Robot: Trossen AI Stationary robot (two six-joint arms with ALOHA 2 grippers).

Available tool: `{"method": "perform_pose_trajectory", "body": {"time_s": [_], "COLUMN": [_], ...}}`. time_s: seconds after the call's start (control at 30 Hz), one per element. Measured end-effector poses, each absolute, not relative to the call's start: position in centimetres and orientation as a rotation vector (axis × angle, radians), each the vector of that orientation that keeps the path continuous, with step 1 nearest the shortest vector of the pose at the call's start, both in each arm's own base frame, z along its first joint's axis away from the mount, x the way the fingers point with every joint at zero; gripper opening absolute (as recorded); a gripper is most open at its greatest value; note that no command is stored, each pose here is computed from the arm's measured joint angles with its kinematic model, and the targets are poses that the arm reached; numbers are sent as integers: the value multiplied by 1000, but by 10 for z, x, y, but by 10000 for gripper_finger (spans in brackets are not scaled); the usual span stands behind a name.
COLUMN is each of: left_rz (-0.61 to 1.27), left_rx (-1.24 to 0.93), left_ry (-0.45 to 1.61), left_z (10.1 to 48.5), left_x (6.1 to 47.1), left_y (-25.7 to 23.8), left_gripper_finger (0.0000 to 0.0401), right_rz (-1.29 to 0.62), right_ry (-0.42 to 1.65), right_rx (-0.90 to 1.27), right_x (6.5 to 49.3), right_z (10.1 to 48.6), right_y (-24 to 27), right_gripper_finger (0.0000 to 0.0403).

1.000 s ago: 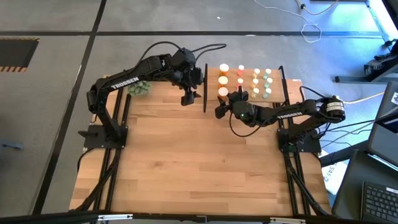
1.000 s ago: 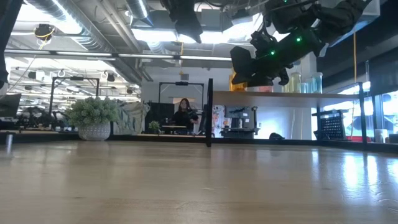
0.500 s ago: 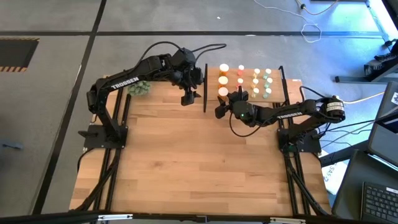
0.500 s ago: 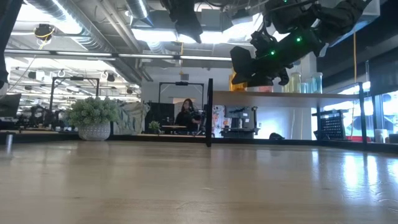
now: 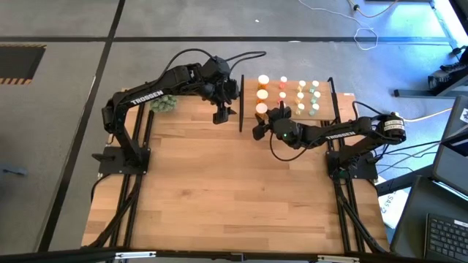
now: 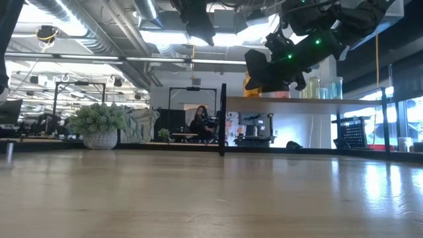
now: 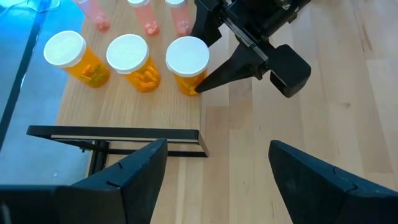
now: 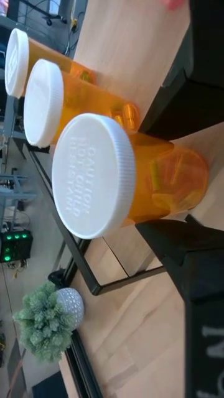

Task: Pick and place medicine bottles onto shelf by color
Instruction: Put the orange pill bottle on the shelf aligned with the other orange pill bottles

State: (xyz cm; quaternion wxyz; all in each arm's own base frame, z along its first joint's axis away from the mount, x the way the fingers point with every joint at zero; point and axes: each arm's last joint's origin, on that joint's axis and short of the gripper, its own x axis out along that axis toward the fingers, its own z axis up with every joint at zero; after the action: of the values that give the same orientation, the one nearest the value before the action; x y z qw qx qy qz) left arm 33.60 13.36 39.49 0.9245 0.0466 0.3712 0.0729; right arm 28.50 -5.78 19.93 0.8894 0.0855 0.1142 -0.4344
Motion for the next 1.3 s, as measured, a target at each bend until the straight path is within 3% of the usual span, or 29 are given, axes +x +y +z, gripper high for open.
{"method": "perform_pose_trajectory", "body": {"time_s": [0.57, 1.03, 1.3], "left_rz": [149, 150, 150], "left_rx": [95, 95, 95], "left_ry": [762, 762, 762], "left_z": [395, 395, 395], "left_x": [336, 336, 336], "left_y": [134, 134, 134], "left_gripper_finger": [276, 276, 276], "right_rz": [-911, -914, -827], "right_ry": [242, 220, 261], "right_rx": [165, 195, 89], "right_x": [285, 285, 285], "right_z": [199, 200, 206], "right_y": [-58, -58, -56], "right_gripper_finger": [256, 257, 257]}}
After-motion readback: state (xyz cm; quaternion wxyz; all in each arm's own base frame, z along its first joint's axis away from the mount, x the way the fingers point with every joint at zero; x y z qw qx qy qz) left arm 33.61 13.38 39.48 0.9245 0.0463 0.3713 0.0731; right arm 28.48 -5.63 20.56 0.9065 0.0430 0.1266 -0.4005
